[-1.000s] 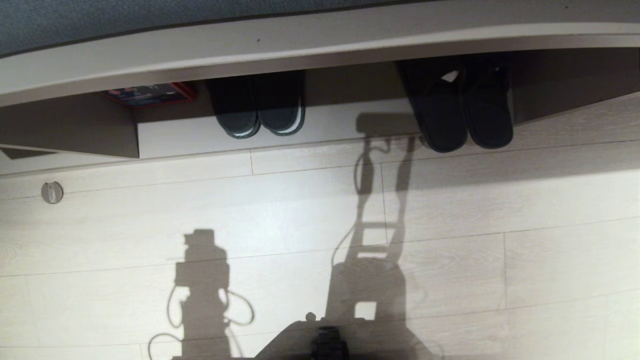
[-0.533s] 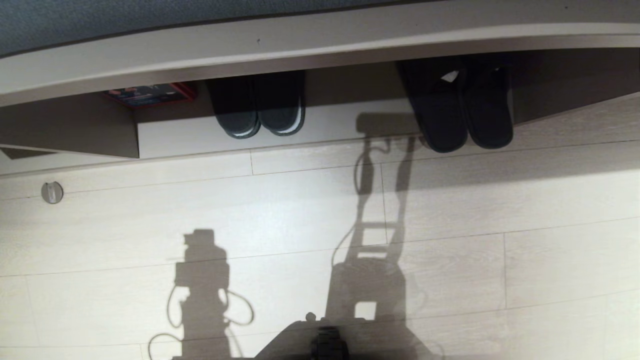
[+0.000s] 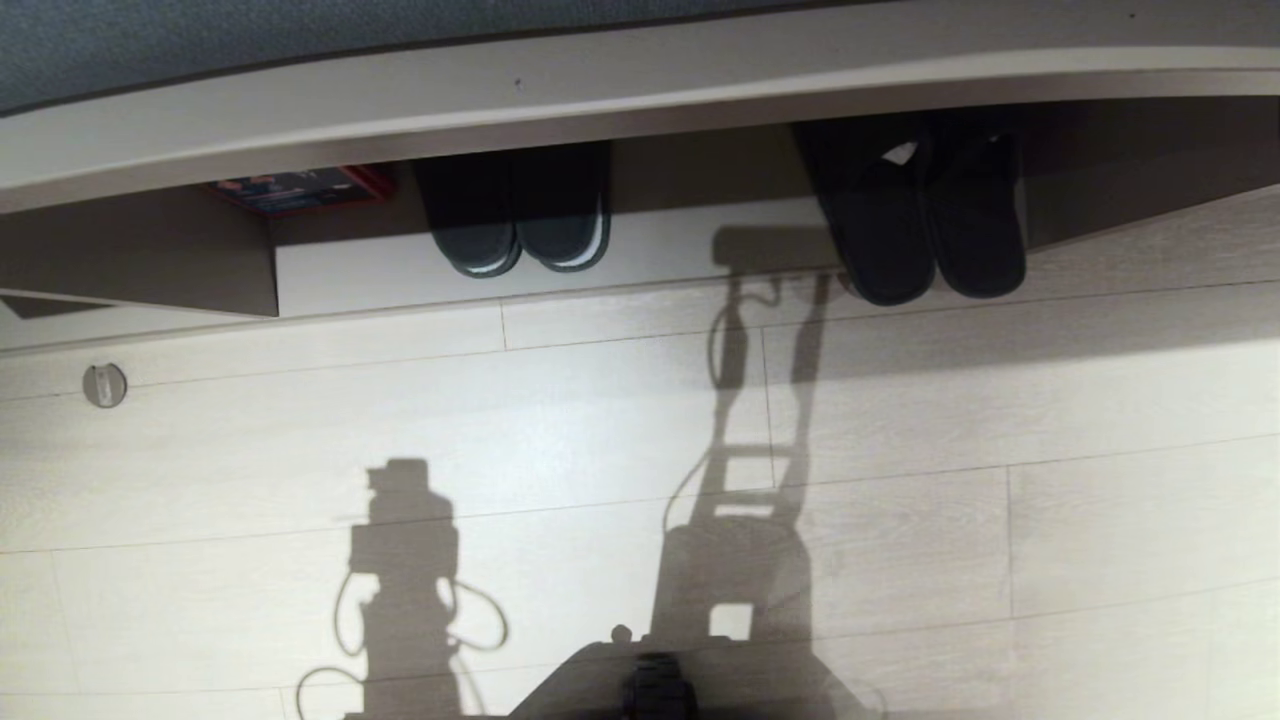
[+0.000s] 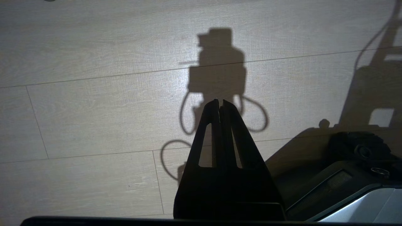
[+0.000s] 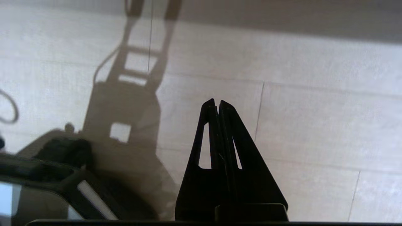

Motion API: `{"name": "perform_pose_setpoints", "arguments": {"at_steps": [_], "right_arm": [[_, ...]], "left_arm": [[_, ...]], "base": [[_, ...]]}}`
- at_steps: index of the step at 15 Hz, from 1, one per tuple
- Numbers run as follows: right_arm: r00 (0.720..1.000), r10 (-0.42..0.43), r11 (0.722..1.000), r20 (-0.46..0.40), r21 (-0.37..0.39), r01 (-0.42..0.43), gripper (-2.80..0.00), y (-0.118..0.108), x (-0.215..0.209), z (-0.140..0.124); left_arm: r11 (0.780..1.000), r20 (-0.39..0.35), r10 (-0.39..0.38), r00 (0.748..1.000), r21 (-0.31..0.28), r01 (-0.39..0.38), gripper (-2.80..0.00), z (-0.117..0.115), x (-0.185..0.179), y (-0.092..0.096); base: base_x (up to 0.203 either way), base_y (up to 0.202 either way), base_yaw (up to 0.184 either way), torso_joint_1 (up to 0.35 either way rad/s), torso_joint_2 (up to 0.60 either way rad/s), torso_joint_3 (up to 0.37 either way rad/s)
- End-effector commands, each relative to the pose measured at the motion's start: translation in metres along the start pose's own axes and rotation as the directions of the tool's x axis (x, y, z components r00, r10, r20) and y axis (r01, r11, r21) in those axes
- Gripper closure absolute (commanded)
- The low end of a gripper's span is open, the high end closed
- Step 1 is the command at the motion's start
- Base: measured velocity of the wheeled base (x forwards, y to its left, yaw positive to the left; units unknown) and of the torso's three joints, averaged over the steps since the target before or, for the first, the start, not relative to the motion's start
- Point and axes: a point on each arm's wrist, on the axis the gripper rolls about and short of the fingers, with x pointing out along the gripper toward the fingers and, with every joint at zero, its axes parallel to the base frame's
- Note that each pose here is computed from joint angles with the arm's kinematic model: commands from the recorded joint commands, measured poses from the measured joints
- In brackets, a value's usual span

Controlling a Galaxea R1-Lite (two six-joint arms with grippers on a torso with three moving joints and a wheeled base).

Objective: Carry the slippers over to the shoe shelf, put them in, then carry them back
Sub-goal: Pick up the slippers in the shoe cabinet

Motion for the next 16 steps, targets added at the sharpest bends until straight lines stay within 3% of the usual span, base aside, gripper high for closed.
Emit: {"name": "perform_pose_setpoints", "arguments": {"at_steps": [1, 4, 7, 8, 12, 14, 16], "right_arm": [[0.999, 0.01, 1.0, -0.032, -0.003, -0.01, 0.0, -0.003, 0.015, 0.018], [0.99, 0.03, 0.999, -0.139, -0.021, -0.033, 0.0, -0.012, 0.081, 0.043], [0.968, 0.015, 0.999, -0.251, -0.042, -0.027, 0.0, -0.02, 0.175, 0.036], [0.968, 0.001, 0.999, -0.252, -0.052, -0.014, -2.8, -0.021, 0.201, 0.029], [0.994, -0.053, 0.994, -0.096, -0.095, 0.043, -2.8, -0.026, 0.279, 0.012], [0.993, -0.066, 0.992, 0.096, -0.102, 0.075, -2.8, -0.03, 0.321, 0.022], [0.976, -0.04, 0.993, 0.215, -0.099, 0.062, -2.8, -0.032, 0.351, 0.031]], "left_arm": [[1.0, 0.0, 0.001, 1.0, 0.0, -0.001, 0.0, 0.0, 0.0, 0.0], [1.0, 0.0, -0.001, 1.0, 0.0, 0.001, 0.0, 0.0, 0.0, 0.0], [1.0, -0.001, 0.001, 1.0, 0.001, -0.001, 0.0, 0.0, 0.0, 0.0], [1.0, 0.0, 0.0, 1.0, 0.001, 0.0, 0.0, 0.0, 0.0, 0.0], [1.0, 0.0, 0.001, 1.0, 0.001, -0.001, 0.0, 0.0, 0.0, 0.0], [1.0, 0.0, 0.0, 1.0, 0.001, 0.0, 0.0, 0.0, 0.0, 0.0], [1.0, 0.0, 0.001, 1.0, 0.001, -0.001, 0.0, 0.0, 0.0, 0.0]], "base": [[0.0, 0.0, 0.0, 0.0, 0.0, 0.0], [0.0, 0.0, 0.0, 0.0, 0.0, 0.0], [0.0, 0.0, 0.0, 0.0, 0.0, 0.0], [0.0, 0.0, 0.0, 0.0, 0.0, 0.0], [0.0, 0.0, 0.0, 0.0, 0.0, 0.0], [0.0, 0.0, 0.0, 0.0, 0.0, 0.0], [0.0, 0.0, 0.0, 0.0, 0.0, 0.0]]}}
